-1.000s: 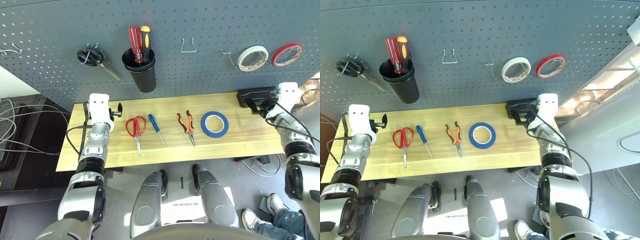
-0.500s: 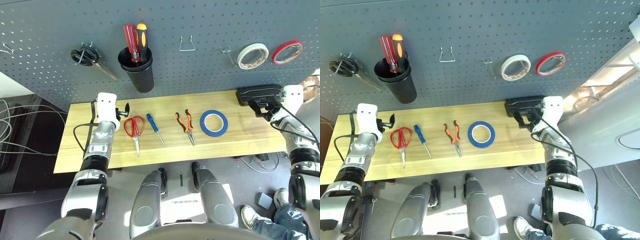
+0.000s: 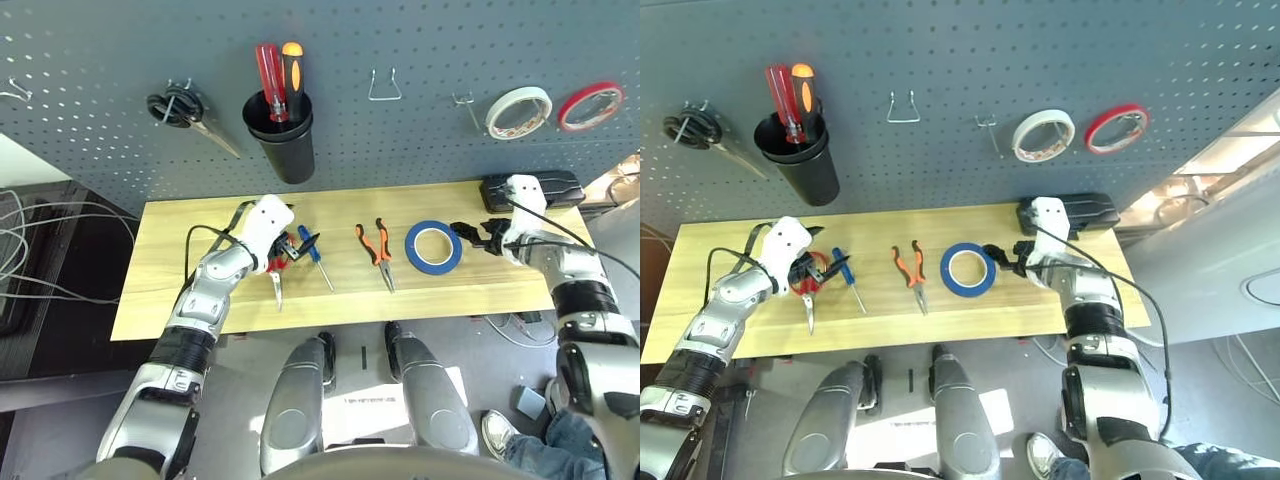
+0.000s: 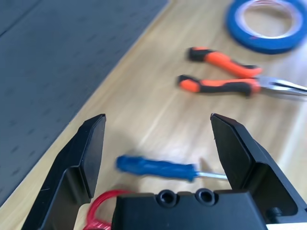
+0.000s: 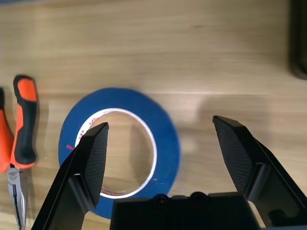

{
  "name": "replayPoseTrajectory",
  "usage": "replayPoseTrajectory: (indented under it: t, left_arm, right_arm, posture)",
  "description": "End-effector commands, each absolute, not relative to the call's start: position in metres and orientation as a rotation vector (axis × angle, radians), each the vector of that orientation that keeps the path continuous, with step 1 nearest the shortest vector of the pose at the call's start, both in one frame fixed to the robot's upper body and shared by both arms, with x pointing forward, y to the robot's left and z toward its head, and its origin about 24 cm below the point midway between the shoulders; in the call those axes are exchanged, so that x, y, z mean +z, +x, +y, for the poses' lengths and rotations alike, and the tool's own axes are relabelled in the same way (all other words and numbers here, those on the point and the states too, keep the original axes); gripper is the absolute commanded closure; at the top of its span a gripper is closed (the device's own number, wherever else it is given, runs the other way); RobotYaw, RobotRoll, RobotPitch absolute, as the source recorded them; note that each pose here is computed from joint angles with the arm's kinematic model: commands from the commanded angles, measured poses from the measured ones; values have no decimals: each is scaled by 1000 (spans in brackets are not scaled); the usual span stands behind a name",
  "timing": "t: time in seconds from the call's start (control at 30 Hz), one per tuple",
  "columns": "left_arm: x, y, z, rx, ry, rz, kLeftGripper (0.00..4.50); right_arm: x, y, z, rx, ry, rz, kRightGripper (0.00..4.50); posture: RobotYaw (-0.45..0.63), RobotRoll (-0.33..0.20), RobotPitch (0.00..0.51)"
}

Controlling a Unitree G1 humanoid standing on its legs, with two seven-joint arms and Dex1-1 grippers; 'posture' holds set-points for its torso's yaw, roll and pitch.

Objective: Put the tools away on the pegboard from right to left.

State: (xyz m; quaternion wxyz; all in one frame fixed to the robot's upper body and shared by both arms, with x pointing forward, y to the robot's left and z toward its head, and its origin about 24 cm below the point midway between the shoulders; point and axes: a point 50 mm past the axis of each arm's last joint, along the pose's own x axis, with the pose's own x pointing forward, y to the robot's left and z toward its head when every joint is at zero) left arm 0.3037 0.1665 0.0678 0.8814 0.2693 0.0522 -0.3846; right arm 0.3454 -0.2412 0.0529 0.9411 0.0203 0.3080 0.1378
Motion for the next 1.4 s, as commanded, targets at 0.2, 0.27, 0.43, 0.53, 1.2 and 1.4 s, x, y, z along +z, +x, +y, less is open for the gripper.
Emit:
replayPoseTrajectory:
  t: [0.2, 0.27, 0.43, 0.53, 1.2, 1.4]
  left_arm:
    - [53, 298, 124, -1006, 636, 155, 50]
    - [53, 298, 116, -1036, 652, 151, 50]
    - [53, 299, 106, -1053, 650, 144, 50]
    - [55, 300, 105, -1046, 642, 137, 50]
    - [89, 305, 123, -822, 548, -89, 0]
    - [105, 306, 125, -780, 513, -217, 0]
  right_arm:
    - [29, 339, -239, 229, -59, 779, 0]
    - [26, 338, -239, 219, -88, 796, 0]
    - [16, 334, -238, 194, -125, 849, 0]
    - [14, 334, -236, 186, -137, 871, 0]
    - [83, 318, -234, 312, -235, 453, 3807]
    - [106, 282, -228, 443, -446, 185, 3807]
  posture:
    - [149, 0, 335]
    - [149, 0, 336]
    - [155, 0, 339]
    - [164, 0, 339]
    - [109, 0, 319]
    - [98, 0, 316]
